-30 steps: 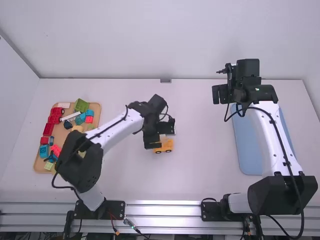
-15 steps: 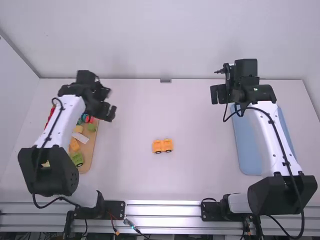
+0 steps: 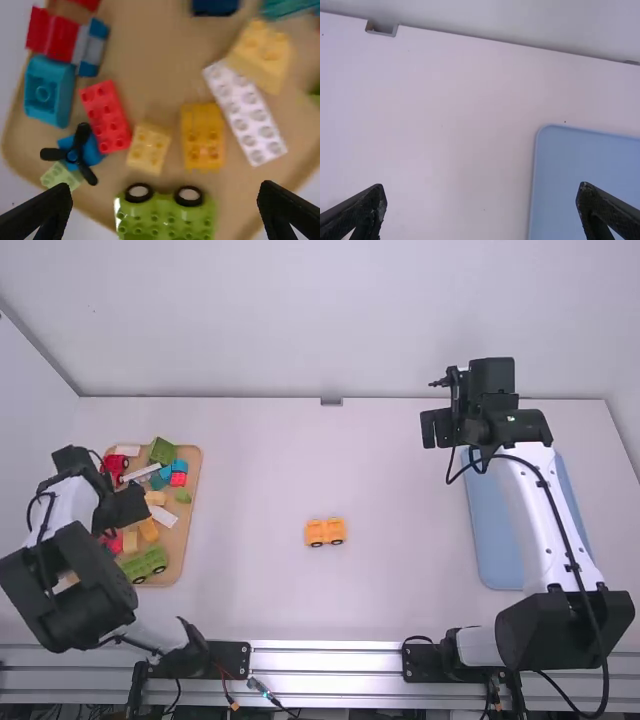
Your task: Assemble lego blocks to make yellow taxi
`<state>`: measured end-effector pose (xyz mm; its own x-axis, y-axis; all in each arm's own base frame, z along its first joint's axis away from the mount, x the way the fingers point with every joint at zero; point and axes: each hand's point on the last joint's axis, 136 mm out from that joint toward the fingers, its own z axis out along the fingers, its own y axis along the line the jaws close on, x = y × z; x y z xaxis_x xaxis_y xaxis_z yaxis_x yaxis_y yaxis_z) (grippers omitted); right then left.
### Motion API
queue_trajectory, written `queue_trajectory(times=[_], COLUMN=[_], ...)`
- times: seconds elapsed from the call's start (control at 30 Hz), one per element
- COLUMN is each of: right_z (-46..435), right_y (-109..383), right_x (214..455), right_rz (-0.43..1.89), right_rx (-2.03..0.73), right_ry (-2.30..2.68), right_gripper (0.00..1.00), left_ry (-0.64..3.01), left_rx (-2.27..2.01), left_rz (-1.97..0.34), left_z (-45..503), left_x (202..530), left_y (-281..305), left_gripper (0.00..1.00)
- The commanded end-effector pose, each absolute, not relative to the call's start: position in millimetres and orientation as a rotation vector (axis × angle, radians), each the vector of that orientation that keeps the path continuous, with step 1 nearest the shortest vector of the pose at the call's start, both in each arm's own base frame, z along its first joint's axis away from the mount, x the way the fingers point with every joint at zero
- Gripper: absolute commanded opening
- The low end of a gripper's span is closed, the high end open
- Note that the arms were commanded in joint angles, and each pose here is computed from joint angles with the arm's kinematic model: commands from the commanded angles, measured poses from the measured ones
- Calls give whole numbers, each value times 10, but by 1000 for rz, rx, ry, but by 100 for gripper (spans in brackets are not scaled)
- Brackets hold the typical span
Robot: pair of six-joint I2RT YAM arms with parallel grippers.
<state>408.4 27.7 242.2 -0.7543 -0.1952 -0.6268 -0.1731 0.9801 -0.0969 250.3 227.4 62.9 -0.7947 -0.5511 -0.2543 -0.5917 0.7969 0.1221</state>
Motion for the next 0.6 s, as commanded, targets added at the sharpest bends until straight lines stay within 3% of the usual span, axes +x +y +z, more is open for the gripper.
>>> queue_trajectory(times=[0.0,0.1,0.13,0.43,0.57], right_z=[2522,2524,2524,2523,2522], right_y=[293,289,289,332,373], right_x=[4141,4144,4144,4140,4135], right_rz=[-38,-38,-37,-22,-27], right_rx=[-254,-249,-248,-252,-267], right_ry=[2416,2416,2416,2416,2415], right_gripper=[99,99,99,99,99], left_ry=[2781,2795,2784,2796,2805], left_rx=[-910,-726,-696,-470,-477], left_rz=[267,93,59,62,58], left_z=[554,513,521,478,417], left_x=[2334,2367,2377,2467,2463], left_y=[2342,2250,2249,2282,2297], left_gripper=[99,99,94,72,74])
